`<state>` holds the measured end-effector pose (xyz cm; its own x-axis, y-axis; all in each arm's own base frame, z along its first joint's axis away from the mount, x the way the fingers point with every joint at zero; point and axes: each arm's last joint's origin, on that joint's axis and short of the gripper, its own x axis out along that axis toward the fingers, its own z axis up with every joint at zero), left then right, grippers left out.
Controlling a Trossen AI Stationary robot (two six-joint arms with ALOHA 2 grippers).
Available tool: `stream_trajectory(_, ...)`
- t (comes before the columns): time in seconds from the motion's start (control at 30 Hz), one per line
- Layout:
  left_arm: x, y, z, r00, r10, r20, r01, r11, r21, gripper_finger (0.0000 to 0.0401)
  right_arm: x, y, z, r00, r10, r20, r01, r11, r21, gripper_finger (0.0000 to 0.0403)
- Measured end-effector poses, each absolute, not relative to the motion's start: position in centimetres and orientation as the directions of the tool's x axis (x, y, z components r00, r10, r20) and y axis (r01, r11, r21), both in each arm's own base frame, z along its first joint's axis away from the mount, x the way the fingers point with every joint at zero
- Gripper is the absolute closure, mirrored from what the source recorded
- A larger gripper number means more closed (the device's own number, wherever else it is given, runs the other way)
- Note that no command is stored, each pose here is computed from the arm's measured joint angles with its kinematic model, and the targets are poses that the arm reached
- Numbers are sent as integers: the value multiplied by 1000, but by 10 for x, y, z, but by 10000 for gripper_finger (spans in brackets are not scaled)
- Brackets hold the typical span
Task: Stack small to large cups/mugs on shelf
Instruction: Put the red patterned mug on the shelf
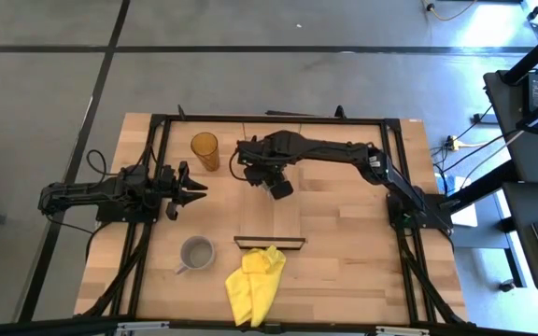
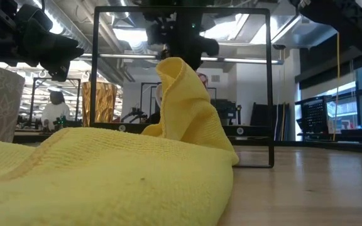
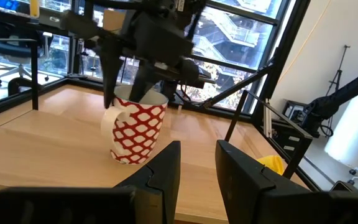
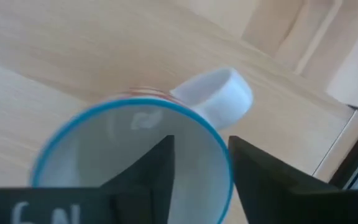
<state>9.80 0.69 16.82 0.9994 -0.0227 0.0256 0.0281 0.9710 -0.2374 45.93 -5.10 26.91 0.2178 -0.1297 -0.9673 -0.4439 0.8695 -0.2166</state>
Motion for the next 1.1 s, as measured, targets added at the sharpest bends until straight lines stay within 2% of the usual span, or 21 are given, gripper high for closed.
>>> stream_trajectory(0.2,98,7,168,999,-22,26,28,971,-237,305,457,-39,295,304,-135,-943,-421,869,-260,219)
stream_trajectory(0.33,98,7,168,999,-23,26,28,971,-237,305,451,-37,309,329,-175,-928,-406,861,-306,215)
stream_trajectory(0.43,98,7,168,999,-22,26,28,971,-237,305,452,-40,312,344,-235,-909,-320,881,-348,218)
stream_trajectory(0.53,98,7,168,999,-22,26,28,971,-237,305,455,-41,312,370,-254,-894,-179,924,-337,249)
stream_trajectory(0.7,98,7,168,999,-22,25,28,971,-237,305,458,-53,314,413,-241,-878,-26,961,-276,374)
stream_trajectory(0.73,98,7,168,999,-23,25,28,971,-237,305,457,-59,314,409,-220,-885,3,971,-240,388)
stream_trajectory(0.83,98,7,168,999,-22,25,28,971,-237,305,450,-77,311,382,-47,-923,131,991,4,393)
stream_trajectory(0.93,98,7,168,999,-22,26,28,971,-237,305,443,-94,305,350,110,-930,297,929,222,398)
stream_trajectory(1.1,98,7,168,999,-22,26,28,971,-237,305,438,-109,303,326,70,-943,433,876,215,399)
